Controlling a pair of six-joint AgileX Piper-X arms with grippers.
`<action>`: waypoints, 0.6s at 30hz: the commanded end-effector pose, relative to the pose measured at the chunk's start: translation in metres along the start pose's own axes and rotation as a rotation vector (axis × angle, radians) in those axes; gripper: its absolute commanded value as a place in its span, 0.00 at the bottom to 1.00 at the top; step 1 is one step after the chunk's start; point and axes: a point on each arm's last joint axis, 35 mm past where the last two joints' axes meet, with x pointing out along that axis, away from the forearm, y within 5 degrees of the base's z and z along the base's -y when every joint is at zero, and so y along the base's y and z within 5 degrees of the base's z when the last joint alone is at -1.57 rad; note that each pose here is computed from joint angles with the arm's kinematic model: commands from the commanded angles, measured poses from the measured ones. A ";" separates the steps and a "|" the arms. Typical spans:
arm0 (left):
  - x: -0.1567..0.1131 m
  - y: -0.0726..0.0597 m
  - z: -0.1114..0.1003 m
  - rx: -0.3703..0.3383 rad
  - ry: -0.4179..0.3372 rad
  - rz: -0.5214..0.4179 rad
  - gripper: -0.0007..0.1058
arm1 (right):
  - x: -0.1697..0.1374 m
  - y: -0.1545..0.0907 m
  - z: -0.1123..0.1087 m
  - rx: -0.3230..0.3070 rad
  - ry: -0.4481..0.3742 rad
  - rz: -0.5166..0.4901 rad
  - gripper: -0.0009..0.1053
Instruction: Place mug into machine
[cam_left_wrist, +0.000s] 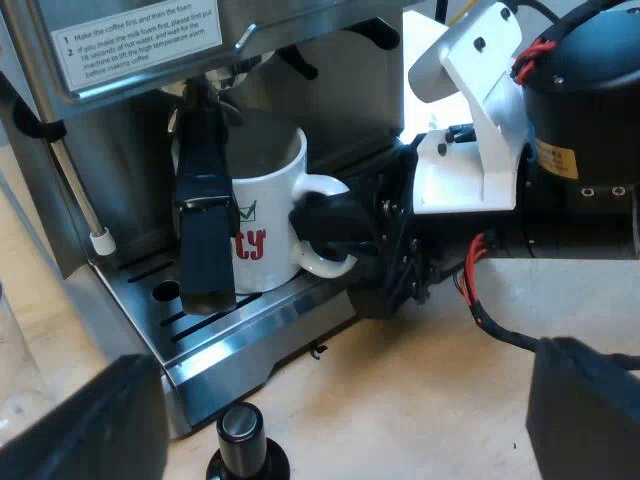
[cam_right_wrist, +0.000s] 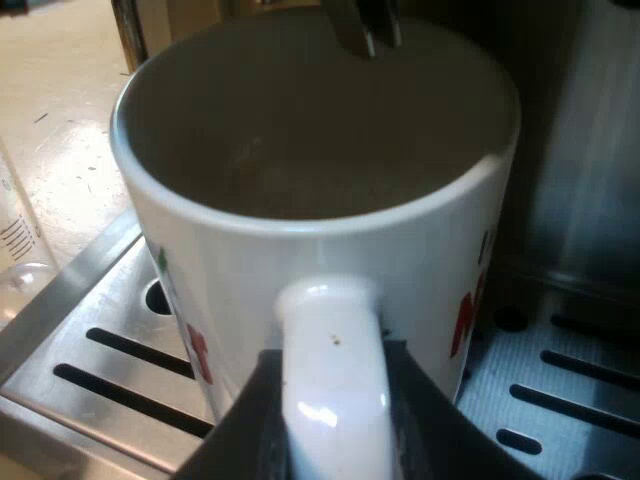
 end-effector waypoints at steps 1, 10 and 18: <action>0.000 -0.001 0.002 0.012 -0.015 -0.015 0.70 | 0.002 -0.008 0.017 0.013 -0.068 -0.024 0.01; 0.000 -0.001 0.002 0.012 -0.015 -0.015 0.70 | 0.004 -0.012 0.018 0.016 -0.079 0.021 0.01; 0.000 -0.001 0.002 0.012 -0.015 -0.015 0.70 | 0.004 -0.011 0.018 -0.004 -0.083 0.049 0.01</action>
